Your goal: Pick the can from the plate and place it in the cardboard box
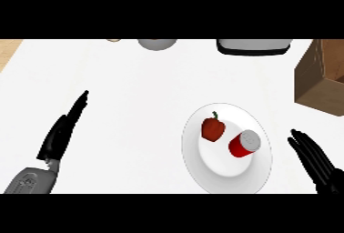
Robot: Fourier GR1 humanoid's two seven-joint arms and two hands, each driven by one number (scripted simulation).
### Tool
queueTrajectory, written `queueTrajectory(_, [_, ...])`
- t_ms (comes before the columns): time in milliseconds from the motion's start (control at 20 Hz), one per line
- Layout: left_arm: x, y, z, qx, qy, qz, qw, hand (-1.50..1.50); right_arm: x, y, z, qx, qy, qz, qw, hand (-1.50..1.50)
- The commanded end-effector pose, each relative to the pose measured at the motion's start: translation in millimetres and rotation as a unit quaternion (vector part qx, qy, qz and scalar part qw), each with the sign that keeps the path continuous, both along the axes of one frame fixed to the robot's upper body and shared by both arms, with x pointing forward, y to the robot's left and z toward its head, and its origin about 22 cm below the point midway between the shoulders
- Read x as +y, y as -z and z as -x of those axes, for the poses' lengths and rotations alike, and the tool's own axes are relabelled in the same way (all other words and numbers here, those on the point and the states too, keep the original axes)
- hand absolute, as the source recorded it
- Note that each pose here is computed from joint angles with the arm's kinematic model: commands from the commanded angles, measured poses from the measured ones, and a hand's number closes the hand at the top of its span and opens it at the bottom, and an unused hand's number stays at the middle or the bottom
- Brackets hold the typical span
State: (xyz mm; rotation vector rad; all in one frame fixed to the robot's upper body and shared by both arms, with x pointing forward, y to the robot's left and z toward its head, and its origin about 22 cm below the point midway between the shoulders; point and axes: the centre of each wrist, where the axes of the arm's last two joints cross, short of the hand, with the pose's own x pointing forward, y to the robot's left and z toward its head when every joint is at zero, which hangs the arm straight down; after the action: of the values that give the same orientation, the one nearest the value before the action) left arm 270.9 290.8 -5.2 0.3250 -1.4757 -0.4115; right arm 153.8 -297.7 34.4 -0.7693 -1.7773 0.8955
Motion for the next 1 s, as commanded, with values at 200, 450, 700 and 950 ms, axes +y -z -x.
queueTrajectory(200, [0,-12,-10.6,0.001,0.001,-0.004,1.0000,0.00,24,-10,-5,0.023,-0.009,0.032,0.999,-1.50])
queueTrajectory(450, [11,7,-0.8,0.000,-0.007,0.000,1.0000,0.00,27,8,-18,0.027,-0.005,0.038,0.999,-1.50])
queueTrajectory(700, [-5,7,19.2,0.008,0.000,0.005,1.0000,0.00,23,1,-46,0.028,0.010,0.037,0.999,-1.50])
queueTrajectory(950, [-12,-15,-12.5,0.001,0.003,0.003,1.0000,0.00,41,10,-65,0.045,0.000,0.042,0.998,-1.50])
